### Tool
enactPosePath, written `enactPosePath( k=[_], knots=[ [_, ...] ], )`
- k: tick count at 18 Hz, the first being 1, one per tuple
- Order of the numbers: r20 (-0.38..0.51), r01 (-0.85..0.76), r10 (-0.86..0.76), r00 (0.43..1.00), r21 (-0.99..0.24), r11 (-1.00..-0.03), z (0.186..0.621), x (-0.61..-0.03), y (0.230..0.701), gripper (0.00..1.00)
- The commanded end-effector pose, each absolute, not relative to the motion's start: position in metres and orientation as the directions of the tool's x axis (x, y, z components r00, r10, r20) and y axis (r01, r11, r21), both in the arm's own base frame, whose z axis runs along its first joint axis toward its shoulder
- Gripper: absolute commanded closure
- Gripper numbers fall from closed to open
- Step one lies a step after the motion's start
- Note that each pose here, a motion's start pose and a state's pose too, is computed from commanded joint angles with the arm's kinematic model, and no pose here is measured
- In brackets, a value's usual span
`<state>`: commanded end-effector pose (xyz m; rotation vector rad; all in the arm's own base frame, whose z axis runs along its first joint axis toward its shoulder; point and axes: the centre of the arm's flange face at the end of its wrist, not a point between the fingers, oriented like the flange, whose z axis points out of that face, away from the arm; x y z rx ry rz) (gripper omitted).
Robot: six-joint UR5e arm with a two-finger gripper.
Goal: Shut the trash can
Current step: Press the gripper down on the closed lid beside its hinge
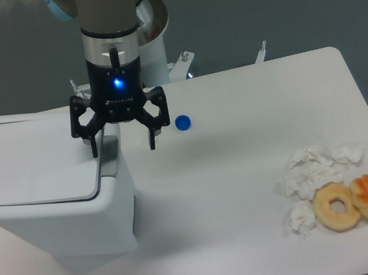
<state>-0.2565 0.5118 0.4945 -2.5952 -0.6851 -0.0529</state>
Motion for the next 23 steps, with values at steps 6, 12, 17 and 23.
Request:
enactPosePath(
  k=[6, 12, 17, 23],
  knots=[
    [0.151, 0.478, 0.459, 0.876, -0.41, -0.777, 0.49, -0.257, 0.514, 0.0],
    [0.152, 0.481, 0.462, 0.874, -0.406, -0.777, 0.488, -0.259, 0.515, 0.0],
    [0.153, 0.481, 0.46, 0.875, -0.401, -0.78, 0.484, -0.26, 0.517, 0.0],
    [0.151, 0.482, 0.464, 0.873, -0.403, -0.778, 0.486, -0.261, 0.516, 0.0]
  ],
)
